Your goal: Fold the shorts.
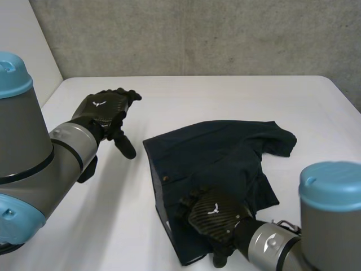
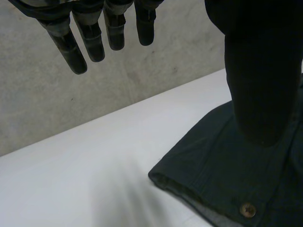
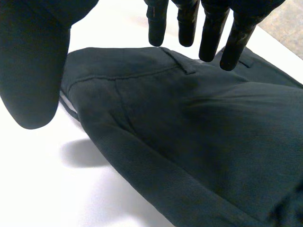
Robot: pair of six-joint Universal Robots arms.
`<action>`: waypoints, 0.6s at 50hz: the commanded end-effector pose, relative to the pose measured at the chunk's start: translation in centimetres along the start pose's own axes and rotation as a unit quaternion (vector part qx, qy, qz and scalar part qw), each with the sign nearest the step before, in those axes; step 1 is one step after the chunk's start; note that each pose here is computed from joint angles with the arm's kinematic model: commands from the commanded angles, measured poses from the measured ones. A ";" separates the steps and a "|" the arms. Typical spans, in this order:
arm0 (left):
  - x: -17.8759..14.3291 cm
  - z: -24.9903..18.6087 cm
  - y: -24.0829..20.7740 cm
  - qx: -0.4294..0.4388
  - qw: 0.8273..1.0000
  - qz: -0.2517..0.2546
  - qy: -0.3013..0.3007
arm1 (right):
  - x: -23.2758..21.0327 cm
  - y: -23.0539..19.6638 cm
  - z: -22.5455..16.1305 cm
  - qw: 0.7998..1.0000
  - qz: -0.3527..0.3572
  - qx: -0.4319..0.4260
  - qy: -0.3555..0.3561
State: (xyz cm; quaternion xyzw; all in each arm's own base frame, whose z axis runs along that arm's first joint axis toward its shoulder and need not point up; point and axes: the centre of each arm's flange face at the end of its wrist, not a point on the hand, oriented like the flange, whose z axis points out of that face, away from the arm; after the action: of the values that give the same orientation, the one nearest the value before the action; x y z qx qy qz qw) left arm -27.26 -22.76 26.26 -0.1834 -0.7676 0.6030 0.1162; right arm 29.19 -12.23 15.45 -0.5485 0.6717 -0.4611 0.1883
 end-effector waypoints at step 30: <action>-7.3 -3.0 -2.8 0.074 0.990 -0.028 -0.117 | 3.3 -13.9 5.4 0.960 -0.006 0.259 0.105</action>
State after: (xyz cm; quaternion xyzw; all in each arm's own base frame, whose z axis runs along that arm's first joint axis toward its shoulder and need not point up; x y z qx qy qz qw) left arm -21.93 -23.19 27.33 -0.1161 -0.7613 0.6338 0.0722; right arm 37.74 -14.77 17.47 -0.5194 0.5759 -0.5926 0.2176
